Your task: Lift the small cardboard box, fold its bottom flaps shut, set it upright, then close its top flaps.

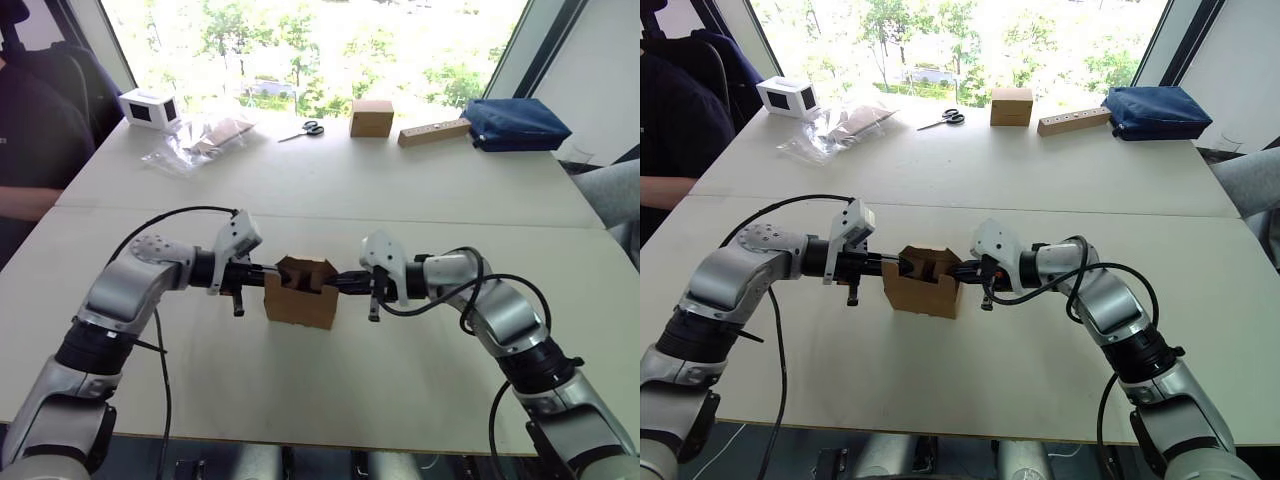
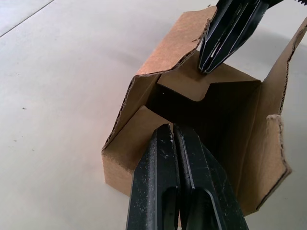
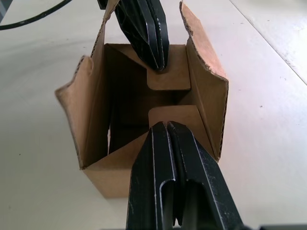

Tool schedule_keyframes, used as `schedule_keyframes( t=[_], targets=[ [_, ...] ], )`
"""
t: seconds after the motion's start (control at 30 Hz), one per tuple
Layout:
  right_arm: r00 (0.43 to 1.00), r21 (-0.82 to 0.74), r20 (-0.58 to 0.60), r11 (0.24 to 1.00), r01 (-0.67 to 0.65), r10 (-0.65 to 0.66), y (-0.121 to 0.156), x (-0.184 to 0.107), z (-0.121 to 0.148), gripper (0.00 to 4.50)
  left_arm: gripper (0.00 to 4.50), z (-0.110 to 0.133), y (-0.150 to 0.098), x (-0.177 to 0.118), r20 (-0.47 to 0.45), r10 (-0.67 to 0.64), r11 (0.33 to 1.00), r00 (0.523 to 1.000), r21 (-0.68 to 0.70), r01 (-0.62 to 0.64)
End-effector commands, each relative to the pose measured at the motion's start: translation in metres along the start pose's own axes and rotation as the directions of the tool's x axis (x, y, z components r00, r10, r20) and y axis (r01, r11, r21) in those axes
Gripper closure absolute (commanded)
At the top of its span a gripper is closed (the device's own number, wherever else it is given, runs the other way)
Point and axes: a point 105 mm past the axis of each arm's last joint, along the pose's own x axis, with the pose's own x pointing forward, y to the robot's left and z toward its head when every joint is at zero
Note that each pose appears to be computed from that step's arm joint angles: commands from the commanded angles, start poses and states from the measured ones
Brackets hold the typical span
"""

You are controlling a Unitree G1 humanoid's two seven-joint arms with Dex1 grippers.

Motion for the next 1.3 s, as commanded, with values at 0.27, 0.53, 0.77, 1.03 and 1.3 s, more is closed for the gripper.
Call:
schedule_keyframes(
  t=[0.27,0.53,0.77,1.03,1.3],
  targets=[
    [1.000,-0.077,-0.023,0.997,0.014,-0.016,-0.008,0.003,0.001,4.50,4.43,0.003,-0.003,-0.001,0.012,0.014,1.000,1.000,0.011,-0.014],
    [1.000,-0.102,-0.017,0.995,-0.010,0.008,-0.007,0.004,0.006,4.50,4.43,0.002,0.002,0.001,0.024,0.039,0.999,0.999,-0.005,-0.039],
    [1.000,-0.110,0.011,0.994,-0.001,0.002,-0.009,-0.001,0.014,4.50,4.43,0.045,0.003,-0.020,0.235,-0.021,0.997,0.972,-0.071,0.039],
    [0.993,-0.108,0.105,0.992,0.067,-0.056,-0.014,-0.021,0.036,4.50,4.43,0.048,0.059,-0.029,0.266,0.161,0.982,0.950,-0.138,-0.128],
    [0.984,-0.072,0.165,0.995,0.073,-0.061,-0.002,-0.036,0.055,4.50,4.43,0.004,0.084,0.007,0.126,0.156,0.978,0.980,-0.155,-0.136]
  ],
)
